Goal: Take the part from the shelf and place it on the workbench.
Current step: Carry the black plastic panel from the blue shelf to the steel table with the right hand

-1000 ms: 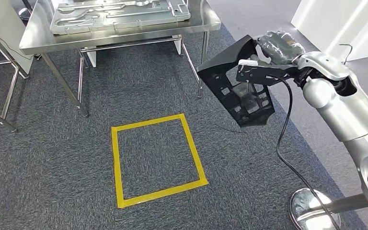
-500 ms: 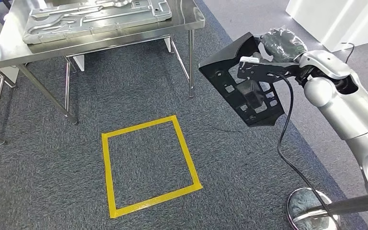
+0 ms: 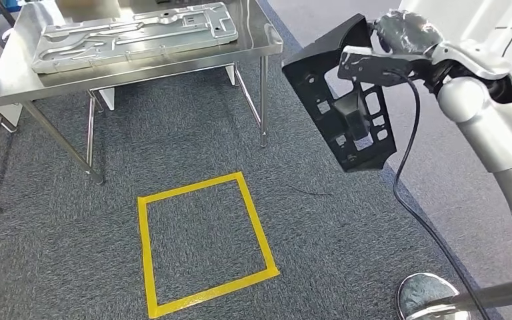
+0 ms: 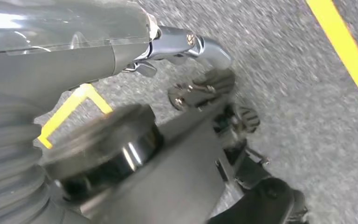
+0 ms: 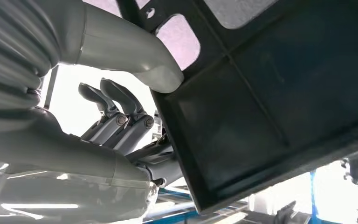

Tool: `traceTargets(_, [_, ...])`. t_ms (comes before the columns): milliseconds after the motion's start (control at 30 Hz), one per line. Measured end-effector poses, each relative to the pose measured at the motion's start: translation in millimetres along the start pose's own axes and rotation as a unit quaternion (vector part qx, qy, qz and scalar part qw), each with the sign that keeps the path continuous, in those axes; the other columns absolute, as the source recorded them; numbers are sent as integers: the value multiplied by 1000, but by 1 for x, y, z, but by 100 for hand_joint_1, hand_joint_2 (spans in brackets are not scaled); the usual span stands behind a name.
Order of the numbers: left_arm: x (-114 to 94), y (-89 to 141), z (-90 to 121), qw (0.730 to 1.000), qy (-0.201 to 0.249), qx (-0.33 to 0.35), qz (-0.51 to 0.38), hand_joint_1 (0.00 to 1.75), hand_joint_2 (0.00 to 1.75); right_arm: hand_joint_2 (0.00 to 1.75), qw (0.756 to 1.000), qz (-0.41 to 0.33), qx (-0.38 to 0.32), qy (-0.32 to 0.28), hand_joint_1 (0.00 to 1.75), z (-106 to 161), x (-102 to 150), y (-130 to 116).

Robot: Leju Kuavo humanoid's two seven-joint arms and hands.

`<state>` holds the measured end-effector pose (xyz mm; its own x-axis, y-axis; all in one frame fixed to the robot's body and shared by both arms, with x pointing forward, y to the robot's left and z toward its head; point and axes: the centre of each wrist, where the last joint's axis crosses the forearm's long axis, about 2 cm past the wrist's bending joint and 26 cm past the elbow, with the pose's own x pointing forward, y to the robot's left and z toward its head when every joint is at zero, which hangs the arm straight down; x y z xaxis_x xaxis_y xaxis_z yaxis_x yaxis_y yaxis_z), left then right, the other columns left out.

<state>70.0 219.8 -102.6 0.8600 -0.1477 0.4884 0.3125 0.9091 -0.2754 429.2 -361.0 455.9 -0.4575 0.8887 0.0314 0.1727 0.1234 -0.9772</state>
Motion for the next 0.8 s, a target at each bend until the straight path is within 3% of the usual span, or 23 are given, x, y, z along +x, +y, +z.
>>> traceTargets(800, [-7,-2,2,1000,12,-2,15,0,175,175,1000,-1,24,12,175,-4,-4,-6])
